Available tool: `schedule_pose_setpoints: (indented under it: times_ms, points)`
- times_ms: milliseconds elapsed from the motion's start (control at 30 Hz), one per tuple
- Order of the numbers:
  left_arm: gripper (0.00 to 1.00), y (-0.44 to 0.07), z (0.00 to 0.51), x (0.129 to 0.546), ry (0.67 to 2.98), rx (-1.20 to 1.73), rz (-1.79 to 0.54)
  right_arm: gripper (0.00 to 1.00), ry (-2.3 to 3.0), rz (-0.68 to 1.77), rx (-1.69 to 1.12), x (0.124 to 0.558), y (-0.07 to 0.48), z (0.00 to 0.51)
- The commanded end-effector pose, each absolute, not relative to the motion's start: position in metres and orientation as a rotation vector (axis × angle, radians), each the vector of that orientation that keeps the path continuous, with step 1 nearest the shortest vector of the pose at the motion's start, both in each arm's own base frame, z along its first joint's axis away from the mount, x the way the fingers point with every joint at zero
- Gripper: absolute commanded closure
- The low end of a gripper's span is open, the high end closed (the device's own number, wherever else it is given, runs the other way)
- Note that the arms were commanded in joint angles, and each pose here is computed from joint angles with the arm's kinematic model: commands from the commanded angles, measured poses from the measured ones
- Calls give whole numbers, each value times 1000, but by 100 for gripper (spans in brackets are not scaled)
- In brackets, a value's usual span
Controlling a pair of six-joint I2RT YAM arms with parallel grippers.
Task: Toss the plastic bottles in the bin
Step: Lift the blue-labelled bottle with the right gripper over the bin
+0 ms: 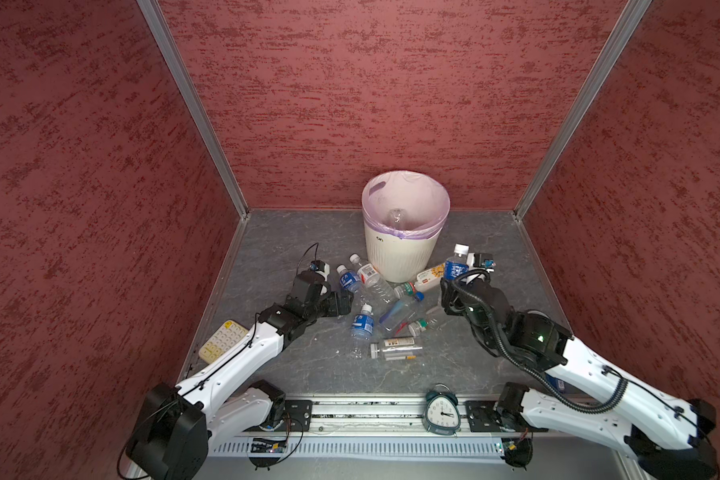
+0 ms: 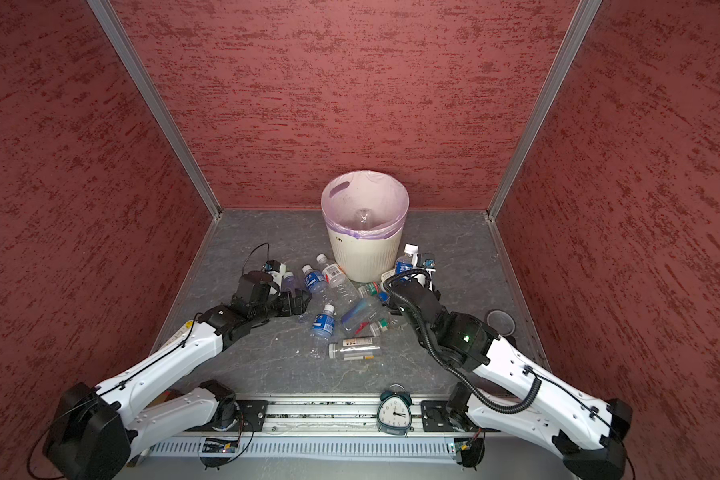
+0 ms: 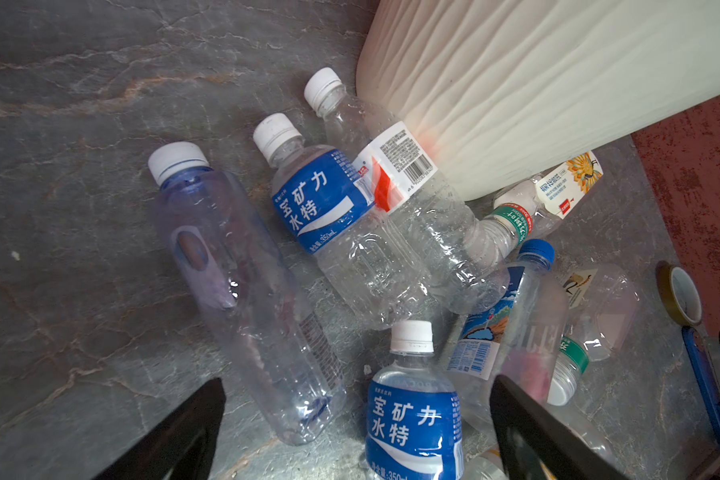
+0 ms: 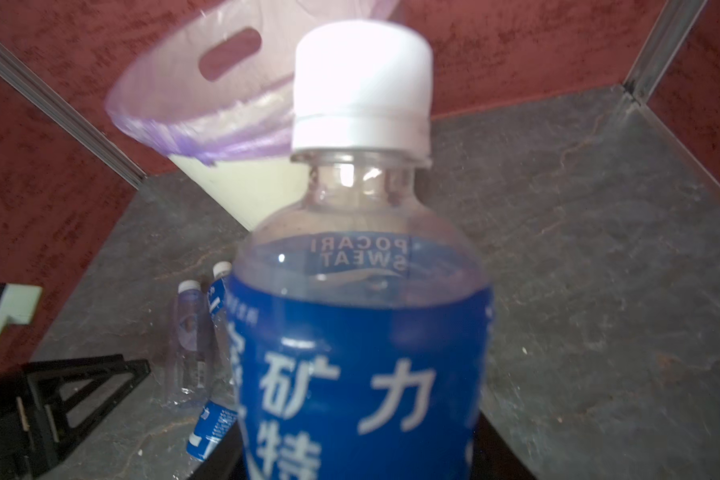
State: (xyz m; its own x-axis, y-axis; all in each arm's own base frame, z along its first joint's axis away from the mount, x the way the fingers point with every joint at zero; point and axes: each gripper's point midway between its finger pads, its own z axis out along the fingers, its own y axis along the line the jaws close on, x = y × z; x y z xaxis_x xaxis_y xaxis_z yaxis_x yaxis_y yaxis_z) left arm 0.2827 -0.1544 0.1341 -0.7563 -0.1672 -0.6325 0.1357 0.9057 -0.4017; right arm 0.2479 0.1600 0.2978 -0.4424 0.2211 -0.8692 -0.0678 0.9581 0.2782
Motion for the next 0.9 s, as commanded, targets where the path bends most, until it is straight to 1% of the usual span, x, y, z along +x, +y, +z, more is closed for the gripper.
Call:
schedule_pose_setpoints:
  times_ms: [0,167,233,333,400,433,467,500,533,567,600,633,700,867]
  points:
    - [0,-149,130,277,2377,-56,-584,46,1836,323,85,261,166,357]
    - [0,-146,127,276,2382,-74,-584,46,1659,324,40,280,186,426]
    - [0,-145,128,276,2384,-78,-584,45,1603,301,21,294,197,453]
    - [0,-143,130,275,2379,-83,-583,46,1562,285,9,336,211,486]
    - [0,-141,132,273,2375,-86,-585,45,1572,271,0,378,218,498]
    - [0,-141,134,272,2371,-90,-586,43,1599,236,-9,403,223,489]
    - [0,-139,133,270,2371,-96,-584,38,1626,212,-17,430,227,484]
    - [0,-138,134,269,2368,-103,-587,30,1648,194,0,454,226,484]
    - [0,-137,133,267,2368,-111,-591,18,1681,174,0,474,227,477]
    - [0,-136,134,265,2365,-117,-596,8,1715,159,10,493,226,472]
    - [0,-135,135,263,2362,-125,-599,3,1739,137,33,507,222,469]
    - [0,-133,136,261,2358,-131,-601,1,1754,122,39,515,221,465]
    - [0,-131,138,256,2348,-142,-604,1,1754,101,67,522,214,469]
    - [0,-122,138,249,2337,-172,-586,1,1721,150,73,509,211,485]
